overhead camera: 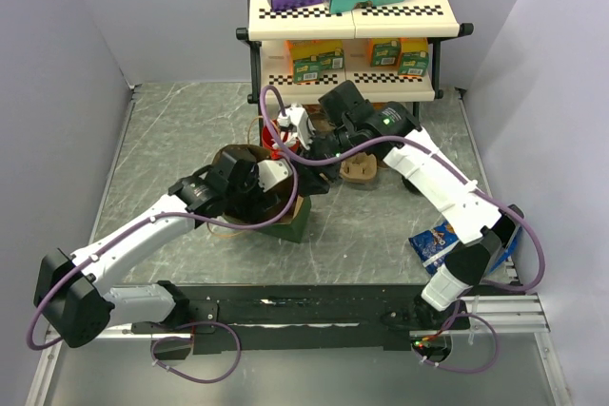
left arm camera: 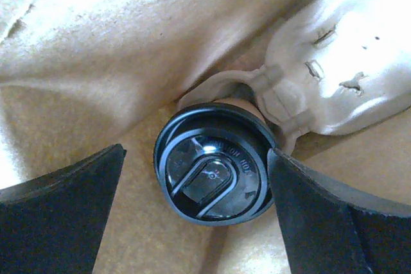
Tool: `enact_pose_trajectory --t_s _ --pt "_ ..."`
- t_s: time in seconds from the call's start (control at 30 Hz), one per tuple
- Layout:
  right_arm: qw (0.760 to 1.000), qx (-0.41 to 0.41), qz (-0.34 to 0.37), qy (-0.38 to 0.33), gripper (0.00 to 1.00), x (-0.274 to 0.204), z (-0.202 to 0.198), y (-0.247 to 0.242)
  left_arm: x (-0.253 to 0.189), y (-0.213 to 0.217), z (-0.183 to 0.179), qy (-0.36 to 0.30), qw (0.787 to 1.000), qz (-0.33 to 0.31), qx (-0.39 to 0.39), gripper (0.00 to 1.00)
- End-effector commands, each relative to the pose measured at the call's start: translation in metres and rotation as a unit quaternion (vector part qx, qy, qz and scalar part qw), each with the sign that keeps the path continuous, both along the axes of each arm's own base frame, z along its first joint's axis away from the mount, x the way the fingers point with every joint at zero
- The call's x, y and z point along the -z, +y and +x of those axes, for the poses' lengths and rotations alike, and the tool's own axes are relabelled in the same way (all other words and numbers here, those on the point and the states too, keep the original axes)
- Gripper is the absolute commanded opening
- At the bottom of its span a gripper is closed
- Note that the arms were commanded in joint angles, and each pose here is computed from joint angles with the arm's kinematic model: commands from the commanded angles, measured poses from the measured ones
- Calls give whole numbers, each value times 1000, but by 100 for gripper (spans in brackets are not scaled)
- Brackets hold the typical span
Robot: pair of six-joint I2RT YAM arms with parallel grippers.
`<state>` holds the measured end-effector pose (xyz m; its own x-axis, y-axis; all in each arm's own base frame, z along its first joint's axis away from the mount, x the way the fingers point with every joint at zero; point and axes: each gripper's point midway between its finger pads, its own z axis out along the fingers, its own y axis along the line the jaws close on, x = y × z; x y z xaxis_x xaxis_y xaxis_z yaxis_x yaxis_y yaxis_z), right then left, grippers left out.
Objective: Pack the takeout coffee
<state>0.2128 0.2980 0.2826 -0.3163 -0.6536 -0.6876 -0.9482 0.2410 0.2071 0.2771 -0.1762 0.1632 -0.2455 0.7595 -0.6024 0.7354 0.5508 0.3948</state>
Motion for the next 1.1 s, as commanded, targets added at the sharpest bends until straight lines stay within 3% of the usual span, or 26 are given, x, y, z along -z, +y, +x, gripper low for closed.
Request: enact_pose_trajectory --t_s 0.0,1.07 --pt "1000 -6 21 6 60 -14 -1 6 -22 -6 12 -31 999 -28 -13 99" --pt "1000 9 29 0 67 -20 12 2 -70 1 26 -49 994 -67 -70 99"
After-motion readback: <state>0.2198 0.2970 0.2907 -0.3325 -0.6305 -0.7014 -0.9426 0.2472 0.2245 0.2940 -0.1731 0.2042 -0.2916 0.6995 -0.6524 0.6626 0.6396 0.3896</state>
